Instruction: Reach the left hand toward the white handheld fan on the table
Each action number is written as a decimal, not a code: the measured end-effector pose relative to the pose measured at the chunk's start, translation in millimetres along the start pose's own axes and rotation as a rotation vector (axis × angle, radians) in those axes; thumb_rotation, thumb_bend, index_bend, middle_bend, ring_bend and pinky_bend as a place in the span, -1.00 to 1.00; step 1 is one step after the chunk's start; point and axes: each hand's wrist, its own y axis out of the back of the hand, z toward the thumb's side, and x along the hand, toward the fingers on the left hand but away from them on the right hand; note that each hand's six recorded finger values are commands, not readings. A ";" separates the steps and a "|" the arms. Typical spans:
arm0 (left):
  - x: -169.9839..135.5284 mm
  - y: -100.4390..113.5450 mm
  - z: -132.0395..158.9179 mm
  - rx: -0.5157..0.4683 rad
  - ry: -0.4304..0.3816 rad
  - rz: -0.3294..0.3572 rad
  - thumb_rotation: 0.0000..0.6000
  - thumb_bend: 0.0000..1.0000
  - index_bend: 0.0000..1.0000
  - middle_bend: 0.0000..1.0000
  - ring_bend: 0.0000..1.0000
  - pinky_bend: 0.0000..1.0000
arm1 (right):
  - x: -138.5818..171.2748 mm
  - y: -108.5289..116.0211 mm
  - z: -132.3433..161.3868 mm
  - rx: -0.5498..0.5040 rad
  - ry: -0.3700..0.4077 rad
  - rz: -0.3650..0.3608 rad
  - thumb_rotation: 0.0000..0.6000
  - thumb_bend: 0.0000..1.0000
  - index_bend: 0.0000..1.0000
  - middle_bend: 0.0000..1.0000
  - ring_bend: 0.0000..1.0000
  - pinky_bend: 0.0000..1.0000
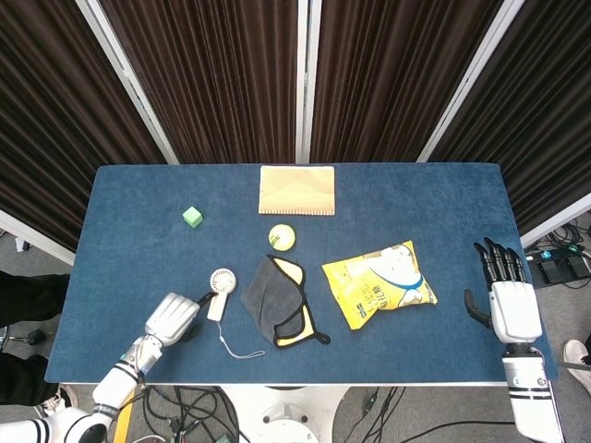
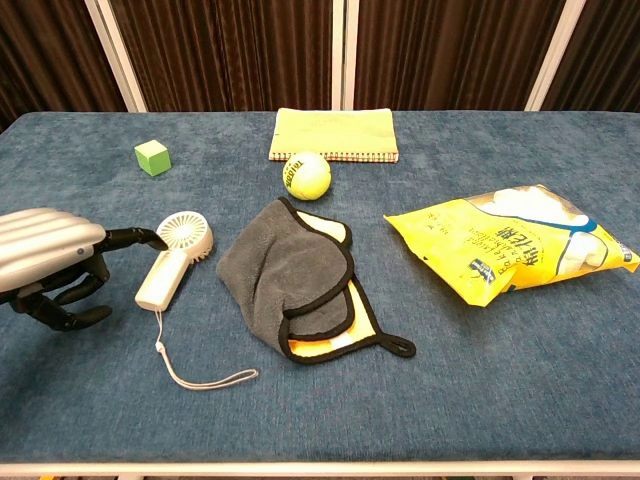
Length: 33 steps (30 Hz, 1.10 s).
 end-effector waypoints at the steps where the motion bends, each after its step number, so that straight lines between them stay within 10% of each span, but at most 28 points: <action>1: -0.1 -0.1 0.4 0.003 0.000 0.000 1.00 -0.24 -0.72 0.65 0.64 0.47 | -0.3 0.2 0.0 0.000 0.000 0.000 1.00 -0.29 -1.00 -1.00 -1.00 -1.00; 33: 2.1 -4.1 3.1 0.012 0.004 -0.023 1.00 -0.24 -0.71 0.65 0.64 0.47 | -0.3 -3.6 -3.3 0.002 -0.013 0.017 1.00 -0.29 -1.00 -1.00 -1.00 -1.00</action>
